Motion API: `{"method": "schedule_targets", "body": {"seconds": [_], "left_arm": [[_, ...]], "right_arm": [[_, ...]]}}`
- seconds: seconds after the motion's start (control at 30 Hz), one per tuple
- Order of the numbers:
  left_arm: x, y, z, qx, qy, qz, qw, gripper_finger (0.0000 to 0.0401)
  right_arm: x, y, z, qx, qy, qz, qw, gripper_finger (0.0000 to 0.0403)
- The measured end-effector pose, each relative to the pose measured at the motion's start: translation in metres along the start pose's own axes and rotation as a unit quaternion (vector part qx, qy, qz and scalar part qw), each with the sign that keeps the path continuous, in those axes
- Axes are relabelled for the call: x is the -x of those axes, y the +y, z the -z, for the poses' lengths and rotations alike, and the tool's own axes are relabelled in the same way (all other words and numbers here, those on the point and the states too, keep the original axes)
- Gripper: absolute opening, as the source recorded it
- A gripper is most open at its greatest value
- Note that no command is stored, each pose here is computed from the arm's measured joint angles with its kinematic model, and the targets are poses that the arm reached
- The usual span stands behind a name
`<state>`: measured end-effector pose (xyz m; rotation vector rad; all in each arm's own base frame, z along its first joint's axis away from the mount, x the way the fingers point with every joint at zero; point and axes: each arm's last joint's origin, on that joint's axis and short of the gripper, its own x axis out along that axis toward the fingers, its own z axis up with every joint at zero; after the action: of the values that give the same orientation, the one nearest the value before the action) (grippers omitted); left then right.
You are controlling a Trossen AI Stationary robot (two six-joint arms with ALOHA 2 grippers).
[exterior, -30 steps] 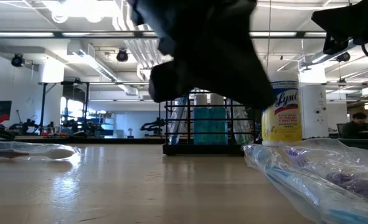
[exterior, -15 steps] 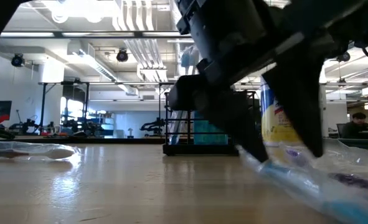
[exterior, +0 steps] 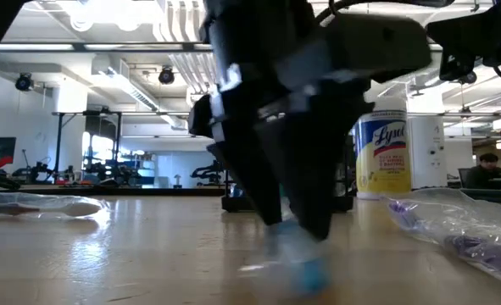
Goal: Pick & Place toothbrushing station
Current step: Put the blue toothbrush into the wire organizer
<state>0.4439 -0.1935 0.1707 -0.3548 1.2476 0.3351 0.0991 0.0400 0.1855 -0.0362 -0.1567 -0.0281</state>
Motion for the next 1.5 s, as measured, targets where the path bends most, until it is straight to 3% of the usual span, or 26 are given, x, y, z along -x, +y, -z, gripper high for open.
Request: {"method": "schedule_targets", "body": {"seconds": [0.17, 0.33, 0.53, 0.93, 1.2, 1.5], "left_arm": [[0.018, -0.001, 0.009, -0.049, 0.040, 0.017, 0.998, 0.0248], [0.044, -0.004, 0.010, -0.052, 0.020, 0.037, 0.998, 0.0248], [0.060, -0.006, 0.011, 0.049, -0.050, 0.005, 0.998, 0.0247], [0.031, 0.004, 0.023, 0.127, -0.040, -0.038, 0.990, 0.0247], [0.010, 0.008, 0.019, 0.134, -0.041, -0.007, 0.990, 0.0247], [-0.002, 0.015, 0.027, 0.129, -0.025, -0.020, 0.991, 0.0247]], "right_arm": [[0.000, 0.000, 0.000, -0.004, 0.000, 0.000, 1.000, 0.0008], [0.000, 0.000, 0.000, -0.011, 0.000, 0.000, 1.000, 0.0008], [0.000, 0.000, 0.000, -0.015, 0.001, -0.002, 1.000, 0.0008], [0.000, 0.000, 0.000, -0.021, 0.002, -0.002, 1.000, 0.0008], [0.000, 0.000, 0.000, -0.020, 0.002, -0.002, 1.000, 0.0008], [0.000, 0.000, 0.000, -0.019, 0.003, -0.002, 1.000, 0.0008]]}}
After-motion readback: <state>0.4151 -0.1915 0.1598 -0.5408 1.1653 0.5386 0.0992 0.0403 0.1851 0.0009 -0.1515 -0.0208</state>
